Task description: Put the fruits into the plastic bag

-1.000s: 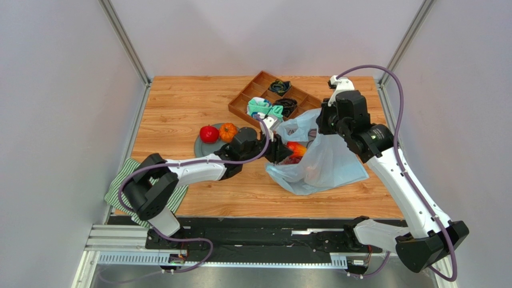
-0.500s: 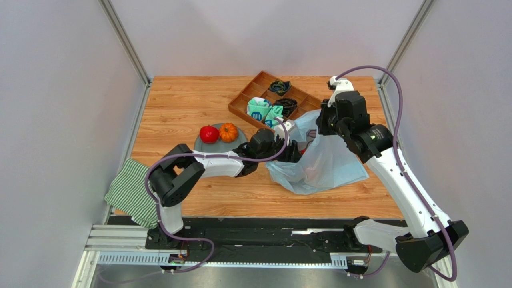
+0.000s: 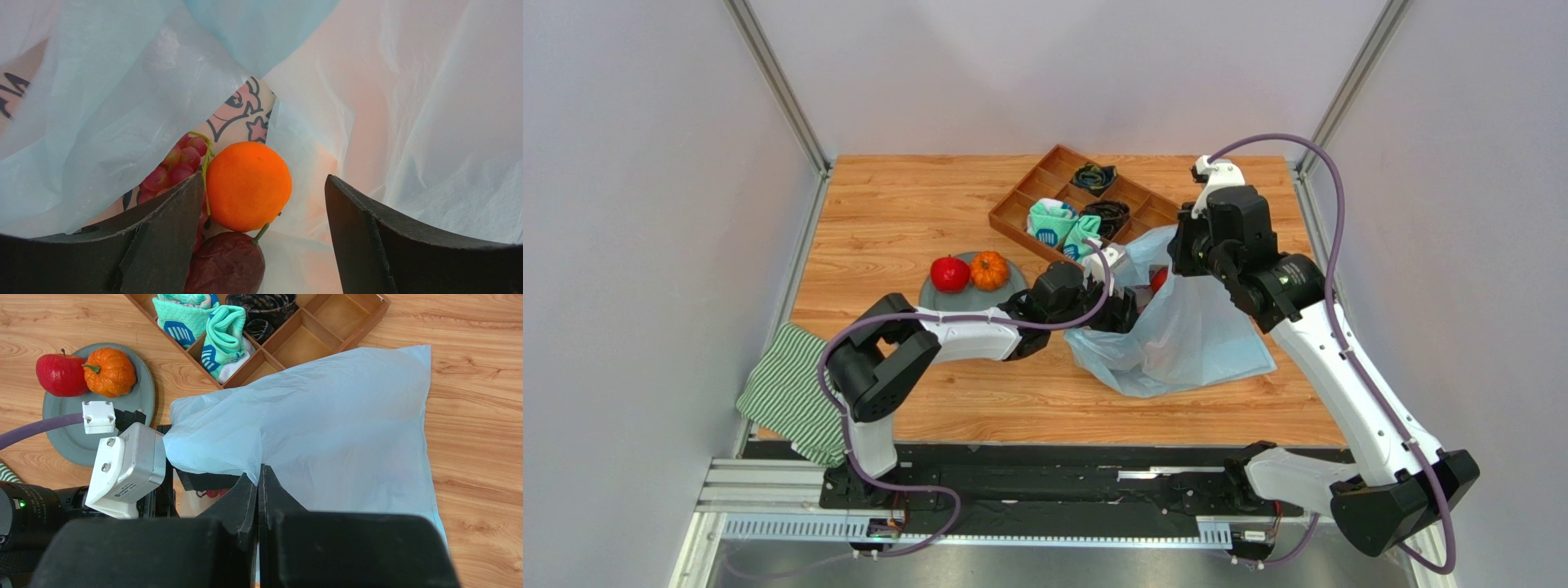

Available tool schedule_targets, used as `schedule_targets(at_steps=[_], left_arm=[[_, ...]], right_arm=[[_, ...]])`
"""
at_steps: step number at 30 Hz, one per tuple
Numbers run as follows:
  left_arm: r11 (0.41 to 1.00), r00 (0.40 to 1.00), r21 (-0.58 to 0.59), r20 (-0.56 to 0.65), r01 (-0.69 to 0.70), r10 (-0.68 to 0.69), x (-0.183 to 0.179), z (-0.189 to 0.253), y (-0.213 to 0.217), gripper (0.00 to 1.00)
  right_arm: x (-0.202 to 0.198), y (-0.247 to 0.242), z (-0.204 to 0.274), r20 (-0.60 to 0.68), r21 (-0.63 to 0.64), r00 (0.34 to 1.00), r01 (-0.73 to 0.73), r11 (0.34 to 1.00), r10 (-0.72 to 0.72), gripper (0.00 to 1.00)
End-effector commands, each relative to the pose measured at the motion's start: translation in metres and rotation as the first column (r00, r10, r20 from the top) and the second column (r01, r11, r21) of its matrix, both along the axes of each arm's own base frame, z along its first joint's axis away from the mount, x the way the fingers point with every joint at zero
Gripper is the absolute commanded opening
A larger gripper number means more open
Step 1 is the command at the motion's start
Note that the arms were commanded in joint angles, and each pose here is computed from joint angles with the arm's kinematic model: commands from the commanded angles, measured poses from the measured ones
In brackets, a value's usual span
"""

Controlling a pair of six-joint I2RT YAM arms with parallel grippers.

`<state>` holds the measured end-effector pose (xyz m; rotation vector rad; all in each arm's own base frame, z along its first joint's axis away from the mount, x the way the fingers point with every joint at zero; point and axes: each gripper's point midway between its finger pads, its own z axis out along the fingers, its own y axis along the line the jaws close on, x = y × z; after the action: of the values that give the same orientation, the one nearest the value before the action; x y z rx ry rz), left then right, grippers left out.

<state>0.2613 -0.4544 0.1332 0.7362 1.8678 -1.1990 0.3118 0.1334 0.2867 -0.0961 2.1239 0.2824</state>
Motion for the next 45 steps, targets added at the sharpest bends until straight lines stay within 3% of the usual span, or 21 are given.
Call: schedule_targets(at_steps=[1, 12, 18, 24, 30, 32, 34, 39, 45], left_arm=[[0.995, 0.994, -0.095, 0.106, 0.019, -0.008, 0.002, 0.048, -0.004, 0.81], [0.983, 0.953, -0.131, 0.291, 0.132, -0.089, -0.034, 0.071, 0.028, 0.81], [0.997, 0.943, -0.071, 0.334, 0.02, 0.005, -0.033, 0.063, 0.068, 0.81], [0.989, 0.929, -0.042, 0.338, -0.143, 0.149, -0.01, 0.061, 0.116, 0.81], [0.89, 0.859, 0.092, 0.322, -0.447, 0.398, 0.048, 0.06, 0.175, 0.77], [0.812, 0.821, 0.214, 0.337, -0.543, 0.46, 0.062, 0.044, 0.199, 0.75], [0.753, 0.778, 0.239, 0.351, -0.613, 0.522, 0.079, 0.048, 0.215, 0.74], [0.675, 0.719, 0.254, 0.309, -0.693, 0.622, 0.105, 0.049, 0.248, 0.69], [0.631, 0.72, 0.357, 0.23, -0.688, 0.655, 0.135, 0.03, 0.263, 0.6]], right_arm=[[0.004, 0.003, 0.013, 0.045, 0.036, 0.999, 0.003, 0.999, -0.005, 0.0], [0.003, 0.001, 0.014, 0.052, 0.032, 0.999, 0.007, 0.999, -0.008, 0.0], [0.002, 0.0, 0.014, 0.05, 0.032, 0.999, 0.007, 0.999, -0.008, 0.0], [0.002, 0.001, 0.013, 0.046, 0.039, 0.999, 0.006, 0.999, -0.008, 0.0], [0.002, 0.003, 0.013, 0.045, 0.04, 0.999, 0.0, 0.999, -0.002, 0.0], [0.001, 0.002, 0.013, 0.045, 0.04, 0.999, 0.002, 0.999, -0.003, 0.0], [0.002, 0.001, 0.013, 0.042, 0.04, 0.999, 0.005, 0.999, -0.007, 0.0], [0.001, 0.002, 0.011, 0.037, 0.036, 0.999, 0.004, 0.999, -0.005, 0.0], [0.002, 0.002, 0.012, 0.041, 0.038, 0.999, 0.004, 0.999, -0.005, 0.0]])
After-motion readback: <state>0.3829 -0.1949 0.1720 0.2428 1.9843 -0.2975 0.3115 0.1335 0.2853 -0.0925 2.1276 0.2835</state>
